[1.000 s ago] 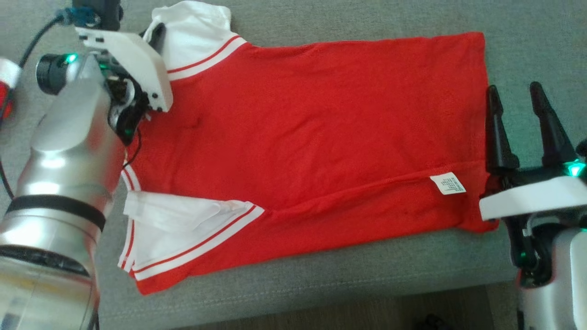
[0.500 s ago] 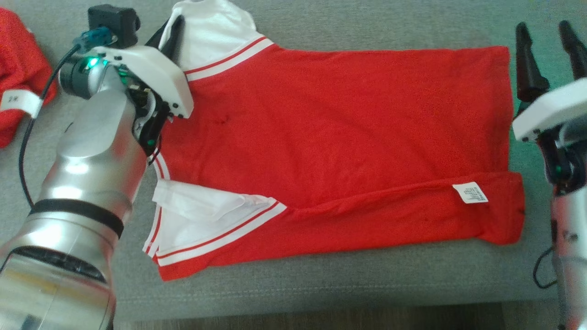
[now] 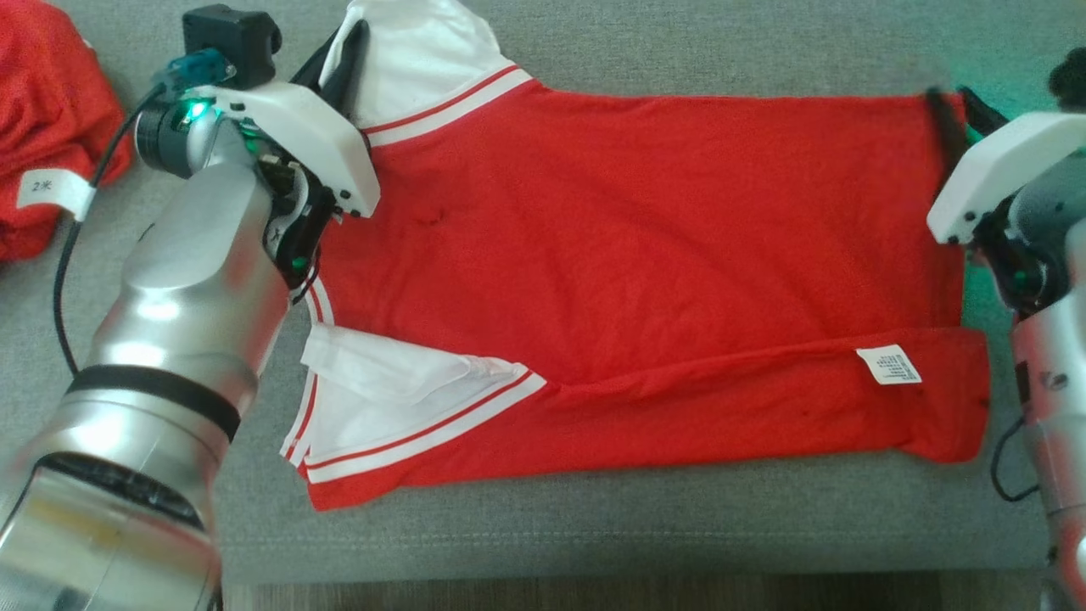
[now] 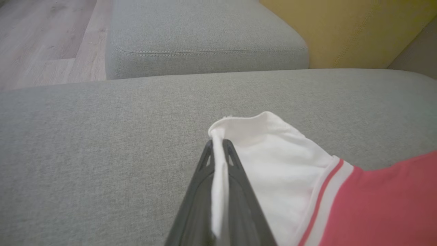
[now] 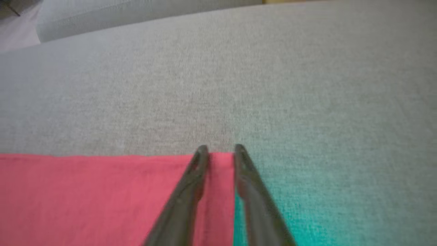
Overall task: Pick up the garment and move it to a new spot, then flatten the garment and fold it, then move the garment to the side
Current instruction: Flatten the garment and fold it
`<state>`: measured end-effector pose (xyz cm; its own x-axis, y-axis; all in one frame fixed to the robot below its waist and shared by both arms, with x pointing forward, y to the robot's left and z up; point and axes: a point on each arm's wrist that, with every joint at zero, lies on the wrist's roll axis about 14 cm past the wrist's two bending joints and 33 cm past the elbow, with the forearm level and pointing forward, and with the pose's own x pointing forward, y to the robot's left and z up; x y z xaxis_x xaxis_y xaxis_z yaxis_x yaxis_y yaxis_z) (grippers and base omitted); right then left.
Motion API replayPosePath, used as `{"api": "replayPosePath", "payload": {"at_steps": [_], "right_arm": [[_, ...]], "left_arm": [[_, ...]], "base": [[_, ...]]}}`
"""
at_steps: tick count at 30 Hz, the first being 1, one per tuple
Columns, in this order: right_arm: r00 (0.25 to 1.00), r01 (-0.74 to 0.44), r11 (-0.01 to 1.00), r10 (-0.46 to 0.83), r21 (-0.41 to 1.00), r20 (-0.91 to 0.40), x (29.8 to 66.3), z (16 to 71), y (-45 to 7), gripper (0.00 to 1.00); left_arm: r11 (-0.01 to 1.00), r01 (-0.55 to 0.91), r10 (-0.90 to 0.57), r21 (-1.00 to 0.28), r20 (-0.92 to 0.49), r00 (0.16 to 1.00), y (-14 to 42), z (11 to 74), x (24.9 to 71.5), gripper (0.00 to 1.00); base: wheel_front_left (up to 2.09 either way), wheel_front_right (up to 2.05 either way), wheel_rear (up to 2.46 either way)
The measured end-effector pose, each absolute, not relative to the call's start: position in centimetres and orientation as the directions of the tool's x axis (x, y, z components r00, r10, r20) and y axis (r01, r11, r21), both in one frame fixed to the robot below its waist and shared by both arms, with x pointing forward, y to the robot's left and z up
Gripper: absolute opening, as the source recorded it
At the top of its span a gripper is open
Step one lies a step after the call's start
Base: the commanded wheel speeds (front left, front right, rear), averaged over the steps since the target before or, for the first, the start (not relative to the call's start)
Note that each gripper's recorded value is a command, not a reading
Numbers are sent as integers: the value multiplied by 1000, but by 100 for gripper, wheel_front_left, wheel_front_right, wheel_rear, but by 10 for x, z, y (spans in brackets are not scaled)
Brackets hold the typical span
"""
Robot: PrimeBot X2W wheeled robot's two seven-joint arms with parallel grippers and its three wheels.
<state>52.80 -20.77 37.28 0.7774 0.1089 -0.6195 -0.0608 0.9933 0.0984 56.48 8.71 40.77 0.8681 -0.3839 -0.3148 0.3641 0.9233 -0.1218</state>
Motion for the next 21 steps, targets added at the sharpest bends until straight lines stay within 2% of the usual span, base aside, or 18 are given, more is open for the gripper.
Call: {"api": "replayPosePath", "payload": {"at_steps": [12,17,21], "right_arm": [[907,-78,990,121,120,-403,558,422,-202,0],[928,-97,987,137,131,-347,557,440,-197,0],[930,-116,981,162,157,-329,541,441,-191,0]], "left_arm": [[924,361,-380,-123,-220,898,98,440,576,0],[916,382,-396,-123,-125,910,96,471,579,0],[908,399,-409,-127,-63,911,94,482,564,0]], "base": [[0,0,0],[0,0,0],[0,0,0]]}}
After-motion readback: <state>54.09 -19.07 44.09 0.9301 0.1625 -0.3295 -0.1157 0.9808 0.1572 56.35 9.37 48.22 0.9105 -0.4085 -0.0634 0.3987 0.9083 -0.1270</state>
